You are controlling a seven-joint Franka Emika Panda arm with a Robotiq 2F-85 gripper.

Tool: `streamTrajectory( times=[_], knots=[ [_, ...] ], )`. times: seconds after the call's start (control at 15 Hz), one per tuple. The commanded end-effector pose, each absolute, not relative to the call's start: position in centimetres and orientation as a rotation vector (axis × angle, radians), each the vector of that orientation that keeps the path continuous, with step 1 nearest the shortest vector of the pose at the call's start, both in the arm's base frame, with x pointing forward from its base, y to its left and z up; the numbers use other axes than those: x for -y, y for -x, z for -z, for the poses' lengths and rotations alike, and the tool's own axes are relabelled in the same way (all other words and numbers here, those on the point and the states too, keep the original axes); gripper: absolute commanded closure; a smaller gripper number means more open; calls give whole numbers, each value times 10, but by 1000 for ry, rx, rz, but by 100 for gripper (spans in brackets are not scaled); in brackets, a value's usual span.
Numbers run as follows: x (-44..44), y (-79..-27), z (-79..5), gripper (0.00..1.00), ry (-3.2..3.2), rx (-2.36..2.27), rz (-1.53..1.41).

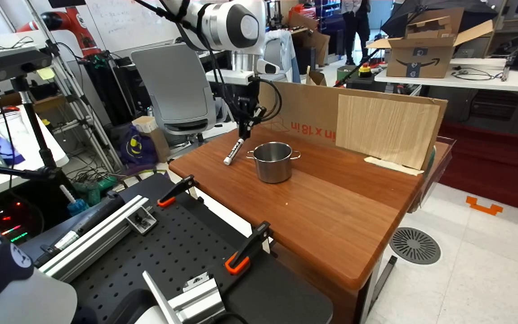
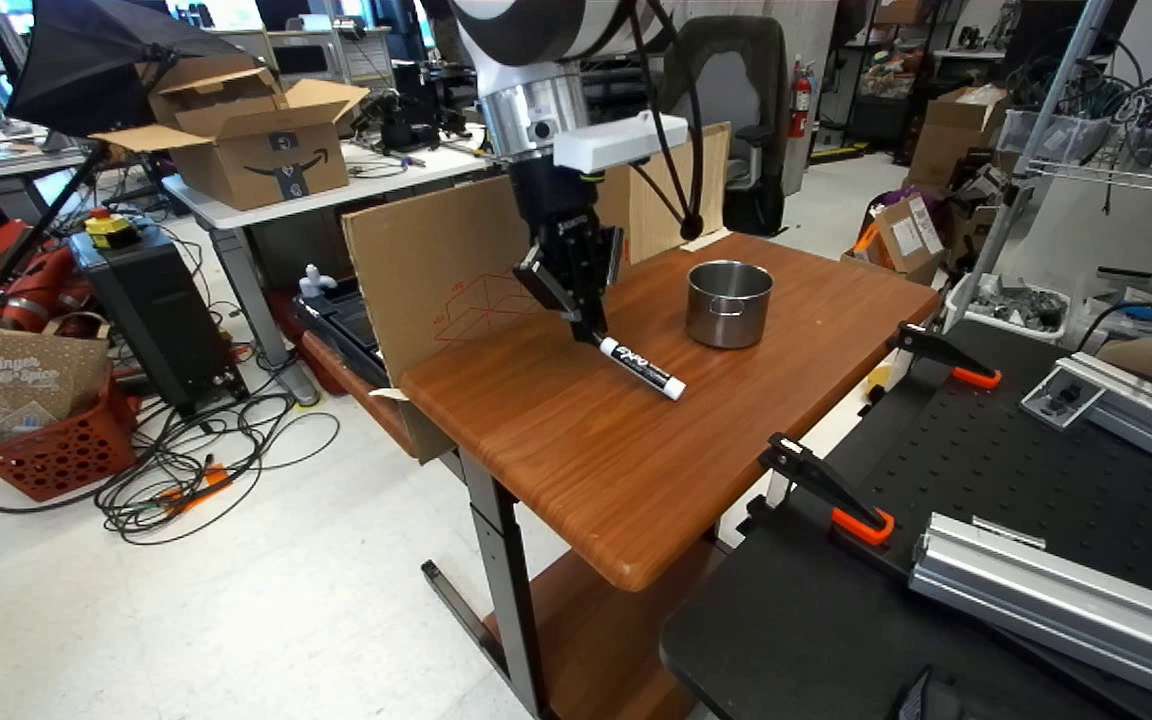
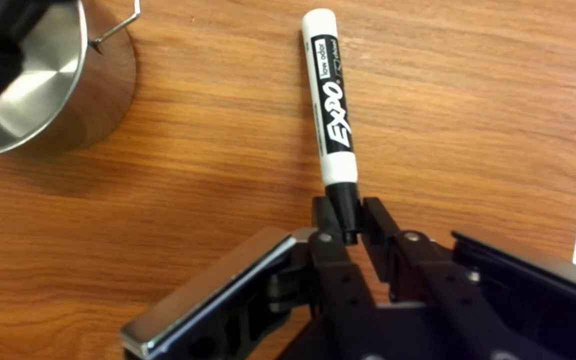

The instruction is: Move marker from silver bowl to the table

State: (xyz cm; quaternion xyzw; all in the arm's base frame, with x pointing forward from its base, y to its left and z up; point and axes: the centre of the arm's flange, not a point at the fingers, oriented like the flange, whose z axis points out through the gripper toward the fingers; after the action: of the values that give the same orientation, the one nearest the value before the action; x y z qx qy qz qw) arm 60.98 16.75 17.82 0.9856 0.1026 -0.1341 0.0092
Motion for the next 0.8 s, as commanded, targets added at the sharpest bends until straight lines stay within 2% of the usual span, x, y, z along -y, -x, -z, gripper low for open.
streamTrajectory(
  times=[0.0, 0.53, 0.6, 0.73],
  knots=[
    [-174, -622, -164, 95, -3025, -334, 441],
    [-178, -635, -144, 95, -3007, -344, 483],
    [-179, -636, -144, 61, -3008, -340, 491],
    [-179, -638, -144, 48, -3003, -330, 492]
  ],
)
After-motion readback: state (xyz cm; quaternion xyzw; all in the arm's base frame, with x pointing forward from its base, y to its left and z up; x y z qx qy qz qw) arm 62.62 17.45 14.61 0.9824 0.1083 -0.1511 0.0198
